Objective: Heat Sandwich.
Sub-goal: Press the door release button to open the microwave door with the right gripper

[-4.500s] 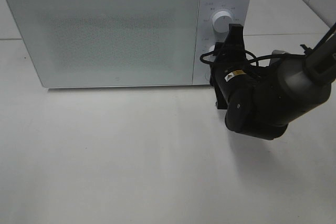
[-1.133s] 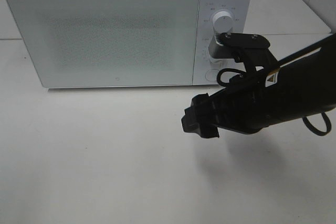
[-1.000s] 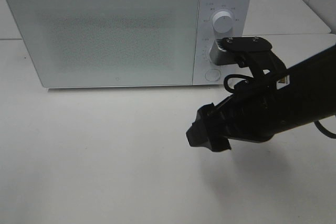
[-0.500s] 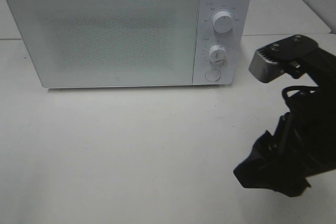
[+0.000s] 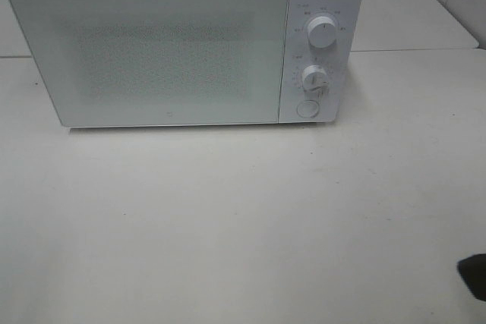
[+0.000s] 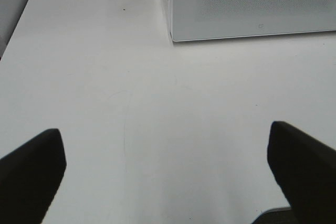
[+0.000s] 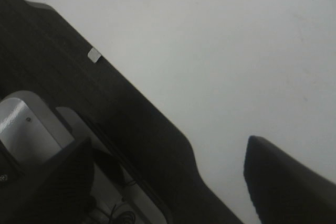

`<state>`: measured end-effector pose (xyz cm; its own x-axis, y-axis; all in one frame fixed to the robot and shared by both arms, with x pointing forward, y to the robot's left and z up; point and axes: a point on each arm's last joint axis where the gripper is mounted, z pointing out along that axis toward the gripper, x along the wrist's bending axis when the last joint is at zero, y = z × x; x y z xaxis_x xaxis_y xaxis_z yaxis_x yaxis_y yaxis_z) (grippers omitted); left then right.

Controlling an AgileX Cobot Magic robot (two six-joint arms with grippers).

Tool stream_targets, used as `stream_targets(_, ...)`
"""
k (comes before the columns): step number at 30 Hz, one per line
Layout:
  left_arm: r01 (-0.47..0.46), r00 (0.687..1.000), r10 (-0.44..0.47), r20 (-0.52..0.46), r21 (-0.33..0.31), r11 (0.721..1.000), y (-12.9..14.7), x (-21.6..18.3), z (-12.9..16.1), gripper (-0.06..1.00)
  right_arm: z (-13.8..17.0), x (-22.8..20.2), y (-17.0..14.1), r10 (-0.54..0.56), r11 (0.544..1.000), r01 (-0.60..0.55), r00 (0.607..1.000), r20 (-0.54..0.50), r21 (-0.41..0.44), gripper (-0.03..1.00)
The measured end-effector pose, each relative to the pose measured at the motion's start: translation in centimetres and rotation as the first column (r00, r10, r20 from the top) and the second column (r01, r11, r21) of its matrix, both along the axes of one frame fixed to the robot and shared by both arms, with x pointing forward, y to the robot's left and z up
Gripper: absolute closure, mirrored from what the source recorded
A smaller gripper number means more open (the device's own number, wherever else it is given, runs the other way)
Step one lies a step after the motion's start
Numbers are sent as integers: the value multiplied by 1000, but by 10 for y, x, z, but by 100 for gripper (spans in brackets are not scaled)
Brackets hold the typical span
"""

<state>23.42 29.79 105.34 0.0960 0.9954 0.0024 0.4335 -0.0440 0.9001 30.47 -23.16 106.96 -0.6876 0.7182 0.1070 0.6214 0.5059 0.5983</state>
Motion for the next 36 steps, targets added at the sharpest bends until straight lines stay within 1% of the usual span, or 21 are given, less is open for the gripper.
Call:
stream_targets(3,0,1000,0,0,0,1000,0,0,0,-5,8,-16,-14,-29,999,26,997,76,43,20)
stream_targets(4,0,1000,0,0,0,1000,0,0,0,-5,12,-26,-24,-56,996,46,990,133,78,20)
stream_targets(5,0,1000,0,0,0,1000,0,0,0,-5,12,-26,-24,-56,996,46,990,133,78,20)
stream_targets(8,0,1000,0,0,0,1000,0,0,0,-5,15,-41,-42,-118,989,97,970,210,108,20)
stream_targets(10,0,1000,0,0,0,1000,0,0,0,-5,14,-43,-45,-133,988,111,967,216,109,20)
stream_targets(12,0,1000,0,0,0,1000,0,0,0,-5,13,-48,-52,-178,981,156,959,219,112,20)
stream_targets(13,0,1000,0,0,0,1000,0,0,0,-5,12,-51,-58,-225,972,205,948,224,111,20)
stream_targets(15,0,1000,0,0,0,1000,0,0,0,-5,12,-52,-60,-254,966,235,941,225,109,20)
stream_targets(18,0,1000,0,0,0,1000,0,0,0,-5,9,-57,-66,-351,936,333,903,249,112,20)
stream_targets(20,0,1000,0,0,0,1000,0,0,0,-5,6,-57,-66,-368,930,351,896,249,112,20)
stream_targets(23,0,1000,0,0,0,1000,0,0,0,-5,-9,-58,-68,-450,893,441,861,236,94,20)
stream_targets(25,0,1000,0,0,0,1000,0,0,0,-5,-12,-58,-68,-467,884,459,853,233,90,20)
stream_targets(26,0,1000,0,0,0,1000,0,0,0,-5,-18,-57,-68,-508,861,501,829,234,91,20)
stream_targets(28,0,1000,0,0,0,1000,0,0,0,-5,-21,-58,-69,-544,838,538,804,240,97,20)
stream_targets(29,0,1000,0,0,0,1000,0,0,0,-5,-21,-58,-69,-544,838,538,804,240,97,20)
stream_targets(30,0,1000,0,0,0,1000,0,0,0,-5,-22,-58,-69,-563,825,557,790,243,100,20)
stream_targets(31,0,1000,0,0,0,1000,0,0,0,-5,-21,-60,-69,-599,798,591,758,257,118,20)
stream_targets(33,0,1000,0,0,0,1000,0,0,0,-5,-21,-62,-70,-626,777,615,731,272,134,20)
stream_targets(34,0,1000,0,0,0,1000,0,0,0,-5,-21,-62,-70,-626,777,615,731,272,134,20)
stream_targets(35,0,1000,0,0,0,1000,0,0,0,-5,-21,-64,-70,-634,770,622,721,280,144,20)
stream_targets(36,0,1000,0,0,0,1000,0,0,0,-5,-21,-68,-71,-649,758,632,701,296,162,20)
